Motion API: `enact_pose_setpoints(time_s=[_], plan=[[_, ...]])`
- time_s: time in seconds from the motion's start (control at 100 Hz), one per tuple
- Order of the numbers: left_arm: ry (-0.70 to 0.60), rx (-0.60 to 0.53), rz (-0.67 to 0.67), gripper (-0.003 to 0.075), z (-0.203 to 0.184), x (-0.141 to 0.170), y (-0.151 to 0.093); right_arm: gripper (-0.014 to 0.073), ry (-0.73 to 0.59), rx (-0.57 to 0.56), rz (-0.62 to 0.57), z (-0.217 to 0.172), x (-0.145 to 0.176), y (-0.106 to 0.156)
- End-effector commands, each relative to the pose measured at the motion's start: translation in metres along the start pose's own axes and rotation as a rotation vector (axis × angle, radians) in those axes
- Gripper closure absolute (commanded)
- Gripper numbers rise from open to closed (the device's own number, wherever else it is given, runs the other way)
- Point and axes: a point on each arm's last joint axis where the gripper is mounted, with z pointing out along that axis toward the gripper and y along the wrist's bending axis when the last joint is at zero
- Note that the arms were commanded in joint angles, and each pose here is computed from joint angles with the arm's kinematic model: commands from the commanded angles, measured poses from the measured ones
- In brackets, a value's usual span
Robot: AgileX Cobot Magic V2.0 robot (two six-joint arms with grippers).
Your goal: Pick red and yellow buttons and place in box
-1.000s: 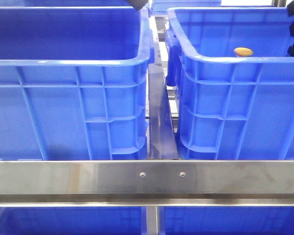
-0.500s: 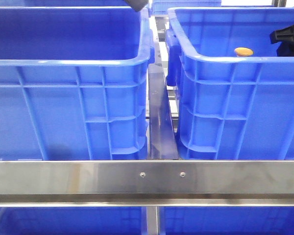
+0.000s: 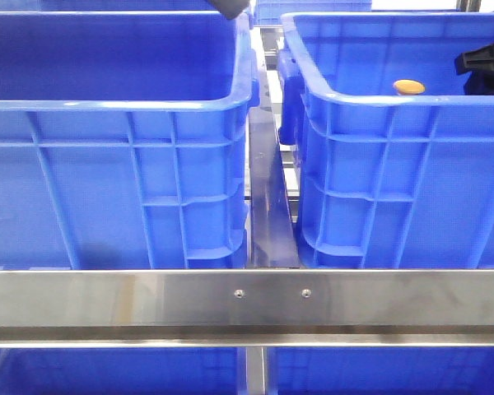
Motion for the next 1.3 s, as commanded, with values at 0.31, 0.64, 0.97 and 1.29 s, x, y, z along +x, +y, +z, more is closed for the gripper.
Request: enact_pose_setpoints(time_s=[0.31, 0.64, 0.97, 1.29], plan=[[-0.084, 0.013, 0.028, 0.0103, -0.022, -0.009, -0.016, 0.0033, -0.141, -0.016, -0.019, -0.053, -0.045, 0.001], [-0.047, -0.112, 0.025, 0.0337, -0.041, -0.001, -0.009, 0.0276, -0.233, -0.027, -0.032, -0.141, -0.048, 0.01], [0.009, -0.391, -0.157, 0.0739, -0.052, 0.009, 0.012, 0.0655, -0.325, -0.143, -0.049, -0.242, -0.02, 0.032], [-0.232, -0.449, -0.15, 0.0739, -0.078, 0.025, -0.006, 0.0654, -0.434, -0.114, -0.061, -0.309, 0.043, 0.042]])
